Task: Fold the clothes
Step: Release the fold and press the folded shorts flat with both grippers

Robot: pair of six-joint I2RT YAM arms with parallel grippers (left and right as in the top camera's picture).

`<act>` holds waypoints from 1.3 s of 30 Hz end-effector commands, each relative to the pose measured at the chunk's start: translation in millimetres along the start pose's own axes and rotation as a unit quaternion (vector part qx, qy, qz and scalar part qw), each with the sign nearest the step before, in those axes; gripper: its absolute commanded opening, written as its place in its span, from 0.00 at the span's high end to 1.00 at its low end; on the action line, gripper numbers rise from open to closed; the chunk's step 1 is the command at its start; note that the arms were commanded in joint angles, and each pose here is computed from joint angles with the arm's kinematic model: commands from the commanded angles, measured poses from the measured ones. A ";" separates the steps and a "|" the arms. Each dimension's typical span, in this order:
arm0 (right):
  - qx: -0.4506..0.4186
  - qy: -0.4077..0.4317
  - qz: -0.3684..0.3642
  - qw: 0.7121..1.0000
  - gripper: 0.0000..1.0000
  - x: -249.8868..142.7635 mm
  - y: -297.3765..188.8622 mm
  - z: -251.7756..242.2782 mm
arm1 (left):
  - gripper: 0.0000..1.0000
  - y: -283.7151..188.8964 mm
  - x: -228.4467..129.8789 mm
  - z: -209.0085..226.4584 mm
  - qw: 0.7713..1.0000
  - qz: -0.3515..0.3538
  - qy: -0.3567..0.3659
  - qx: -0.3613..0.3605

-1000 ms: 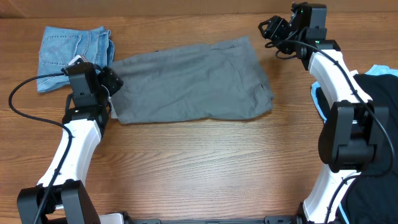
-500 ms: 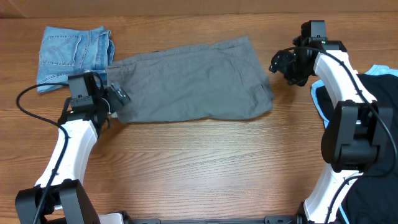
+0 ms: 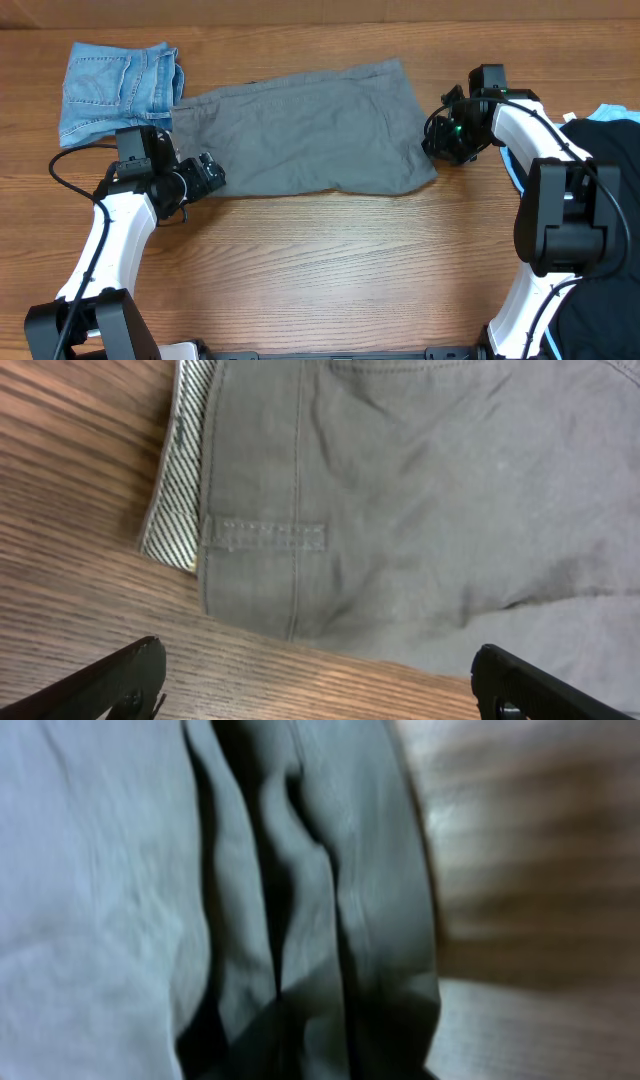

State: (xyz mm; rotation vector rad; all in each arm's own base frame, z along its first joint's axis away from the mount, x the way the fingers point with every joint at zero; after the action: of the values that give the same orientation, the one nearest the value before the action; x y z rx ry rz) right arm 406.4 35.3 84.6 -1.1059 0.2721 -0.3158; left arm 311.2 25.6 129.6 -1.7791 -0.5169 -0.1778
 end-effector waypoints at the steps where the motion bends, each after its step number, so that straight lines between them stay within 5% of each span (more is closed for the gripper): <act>1: -0.033 0.052 0.042 0.997 0.86 -17.5 -1.5 -7.6 | 0.00 -3.0 2.2 -1.8 1.000 -0.001 0.013 -0.011; 7: -0.166 0.147 0.097 0.970 0.91 -51.4 -9.5 -31.2 | 0.00 -3.1 -1.4 -2.0 1.000 0.009 0.010 -0.012; 11: -0.215 0.157 0.064 0.962 0.85 -48.5 -16.6 -39.0 | 0.00 -3.4 -6.2 -1.8 1.000 0.023 0.007 -0.012; 17: -0.049 0.055 0.000 0.997 0.61 -11.1 -34.2 -10.3 | 0.00 -4.1 -12.4 -1.6 0.999 0.040 0.015 -0.012; 22: 0.055 0.018 -0.020 0.998 0.56 4.1 -32.4 12.8 | 0.00 -5.2 -15.8 -5.9 0.998 0.052 0.011 -0.032; 29: 0.038 -0.003 0.016 0.999 0.56 -12.4 -5.9 27.7 | 0.00 -5.5 -16.5 -6.1 0.998 0.054 0.010 -0.033; 39: 0.005 -0.003 0.024 1.000 0.73 -17.3 9.9 23.2 | 0.00 -5.6 -17.8 -6.0 0.998 0.058 0.009 -0.032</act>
State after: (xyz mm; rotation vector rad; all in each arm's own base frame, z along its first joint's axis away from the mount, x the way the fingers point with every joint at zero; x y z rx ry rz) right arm 398.9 74.5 92.0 -1.0718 0.2784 -0.2554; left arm 289.8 16.2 123.1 -1.8531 -0.3968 -0.0902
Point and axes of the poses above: each gripper's point midway between its finger pads, its own y axis out along the fingers, its own z axis along the line the jaws close on, x = y × z, the point moved 7 cm from there along -y, back along the fingers, and after that the axes turned 15 degrees about y, right-handed, at the moved point
